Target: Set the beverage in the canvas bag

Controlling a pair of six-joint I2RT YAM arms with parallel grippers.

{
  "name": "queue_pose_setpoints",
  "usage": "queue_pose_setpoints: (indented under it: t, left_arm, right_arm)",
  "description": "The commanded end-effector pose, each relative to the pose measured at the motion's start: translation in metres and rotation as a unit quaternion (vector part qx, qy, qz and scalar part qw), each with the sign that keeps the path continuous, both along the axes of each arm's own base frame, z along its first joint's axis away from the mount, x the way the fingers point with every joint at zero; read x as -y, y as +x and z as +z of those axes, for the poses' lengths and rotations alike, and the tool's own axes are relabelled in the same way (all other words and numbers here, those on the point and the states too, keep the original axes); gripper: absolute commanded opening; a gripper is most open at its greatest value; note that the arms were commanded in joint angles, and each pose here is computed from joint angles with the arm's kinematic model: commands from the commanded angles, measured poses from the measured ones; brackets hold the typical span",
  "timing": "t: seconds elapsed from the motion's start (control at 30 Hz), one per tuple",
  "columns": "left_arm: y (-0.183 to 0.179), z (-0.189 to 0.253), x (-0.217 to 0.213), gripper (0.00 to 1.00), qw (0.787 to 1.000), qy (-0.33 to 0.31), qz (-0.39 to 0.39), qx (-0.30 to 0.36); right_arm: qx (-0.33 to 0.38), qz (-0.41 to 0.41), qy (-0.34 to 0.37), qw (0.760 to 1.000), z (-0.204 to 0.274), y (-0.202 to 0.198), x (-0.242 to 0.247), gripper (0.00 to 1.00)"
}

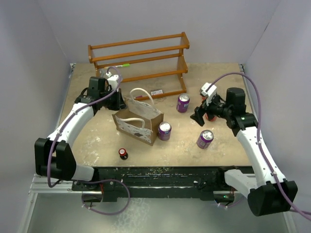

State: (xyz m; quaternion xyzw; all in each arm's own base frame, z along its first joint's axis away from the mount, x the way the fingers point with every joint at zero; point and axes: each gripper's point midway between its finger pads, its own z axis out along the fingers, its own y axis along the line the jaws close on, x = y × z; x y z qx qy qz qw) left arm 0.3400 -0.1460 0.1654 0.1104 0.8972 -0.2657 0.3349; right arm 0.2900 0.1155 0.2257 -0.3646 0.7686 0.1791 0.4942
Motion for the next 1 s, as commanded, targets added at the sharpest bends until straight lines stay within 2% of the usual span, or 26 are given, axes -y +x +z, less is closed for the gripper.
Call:
queue_pose_setpoints:
  t: [0.0,0.13,0.17,0.23,0.27,0.37,0.6,0.83,0.97]
  left_arm:
    - [0.012,0.037,-0.004,0.0,0.997,-0.002,0.023,0.08]
    - [0.005,0.041,-0.024,0.0,0.992,0.037,0.052,0.111]
    - [0.003,0.041,-0.026,0.04,0.991,0.043,0.053,0.117]
    - [-0.004,0.039,-0.027,0.14,0.99,0.047,0.046,0.125]
    - [-0.007,0.036,-0.028,0.26,0.99,0.048,0.043,0.126]
    - [-0.014,0.033,-0.026,0.41,0.99,0.046,0.027,0.133]
    - [-0.018,0.041,-0.028,0.64,0.986,0.052,0.021,0.154]
    - [-0.014,0.04,-0.045,0.72,0.985,0.068,0.044,0.15]
    - [-0.012,0.034,-0.042,0.73,0.988,0.07,0.029,0.136]
  right_arm:
    - [0.02,0.083,-0.013,0.996,0.002,-0.011,-0.035,1.0]
    - [0.009,0.128,-0.02,0.992,-0.021,-0.017,-0.067,1.0]
    - [0.006,0.14,-0.02,0.99,-0.027,-0.019,-0.077,1.0]
    - [0.0,0.157,-0.022,0.987,-0.039,-0.02,-0.092,1.0]
    - [-0.003,0.165,-0.023,0.986,-0.044,-0.022,-0.1,1.0]
    - [-0.01,0.187,-0.032,0.982,-0.061,-0.026,-0.12,1.0]
    - [-0.022,0.207,-0.061,0.976,-0.088,-0.032,-0.147,1.0]
    - [-0.045,0.222,-0.078,0.971,-0.111,-0.036,-0.162,0.98]
    - [-0.053,0.228,-0.082,0.969,-0.115,-0.037,-0.166,0.89]
